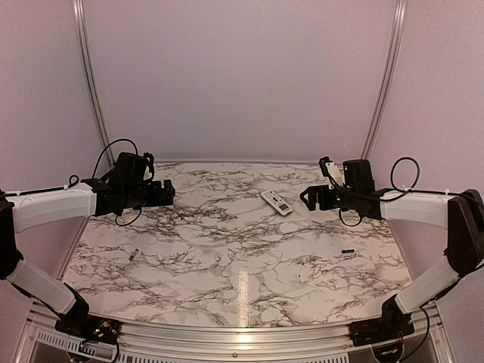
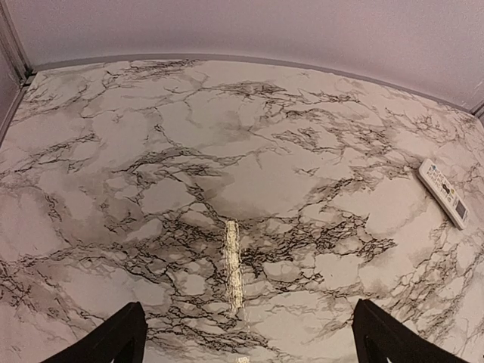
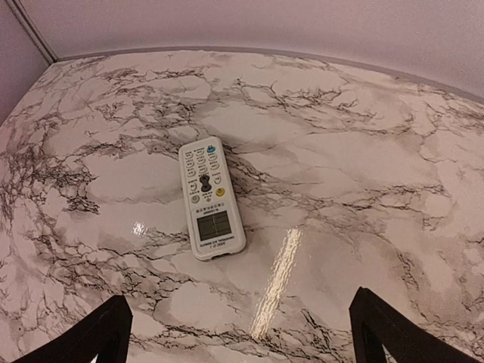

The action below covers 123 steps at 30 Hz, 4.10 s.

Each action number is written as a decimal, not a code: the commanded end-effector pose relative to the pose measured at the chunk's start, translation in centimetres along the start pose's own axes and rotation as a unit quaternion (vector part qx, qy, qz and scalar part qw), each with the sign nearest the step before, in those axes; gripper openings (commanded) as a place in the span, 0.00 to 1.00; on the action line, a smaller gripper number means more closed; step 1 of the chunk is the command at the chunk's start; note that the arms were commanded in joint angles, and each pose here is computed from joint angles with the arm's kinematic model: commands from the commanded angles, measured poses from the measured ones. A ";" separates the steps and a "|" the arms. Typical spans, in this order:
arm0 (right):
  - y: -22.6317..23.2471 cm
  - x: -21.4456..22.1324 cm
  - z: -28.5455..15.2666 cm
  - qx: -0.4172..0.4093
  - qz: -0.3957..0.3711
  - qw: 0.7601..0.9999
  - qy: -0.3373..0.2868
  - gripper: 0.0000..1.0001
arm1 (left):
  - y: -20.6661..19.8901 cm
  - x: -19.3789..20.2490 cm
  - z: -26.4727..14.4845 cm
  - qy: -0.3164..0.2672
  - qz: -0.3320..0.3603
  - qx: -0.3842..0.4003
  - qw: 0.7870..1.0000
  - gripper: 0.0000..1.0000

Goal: Load the batteries into the remote control
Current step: Pick up the remote control without batteries from the center of the board, then place the remote control without batteries at the center of the board, then adjust the battery at the center of the board.

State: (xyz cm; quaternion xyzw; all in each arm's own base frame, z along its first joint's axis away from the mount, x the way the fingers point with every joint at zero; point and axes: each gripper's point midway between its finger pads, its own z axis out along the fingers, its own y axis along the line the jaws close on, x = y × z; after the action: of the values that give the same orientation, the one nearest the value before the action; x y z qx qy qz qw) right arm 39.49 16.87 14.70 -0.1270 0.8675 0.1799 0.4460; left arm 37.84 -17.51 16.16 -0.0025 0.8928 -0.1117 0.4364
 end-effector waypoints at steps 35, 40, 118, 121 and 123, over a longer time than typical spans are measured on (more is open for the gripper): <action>1.6 4.6 13.5 -0.018 -0.084 0.982 0.171 0.94 | -1.9 -0.6 0.2 0.017 0.033 0.029 0.999 0.99; 1.9 5.0 14.8 -0.012 -0.108 0.977 0.184 0.87 | -1.9 -0.6 0.3 0.017 0.035 0.028 0.999 0.99; -7.1 15.0 -12.0 0.283 0.250 0.905 0.195 0.86 | -15.4 6.2 0.2 0.094 0.181 0.286 0.936 0.99; -8.3 15.7 -11.5 0.281 0.262 0.900 0.204 0.85 | -15.6 6.0 0.1 0.091 0.181 0.290 0.935 0.99; -8.6 16.2 -11.2 0.284 0.265 0.896 0.213 0.85 | -15.7 6.0 0.1 0.089 0.181 0.291 0.935 0.99</action>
State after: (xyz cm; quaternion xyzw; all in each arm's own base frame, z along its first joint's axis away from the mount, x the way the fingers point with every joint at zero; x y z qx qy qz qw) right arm 25.72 4.56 7.25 0.1859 0.9561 0.0247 0.2252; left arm 32.10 -32.33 12.89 0.2924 0.8571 -0.2681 0.3285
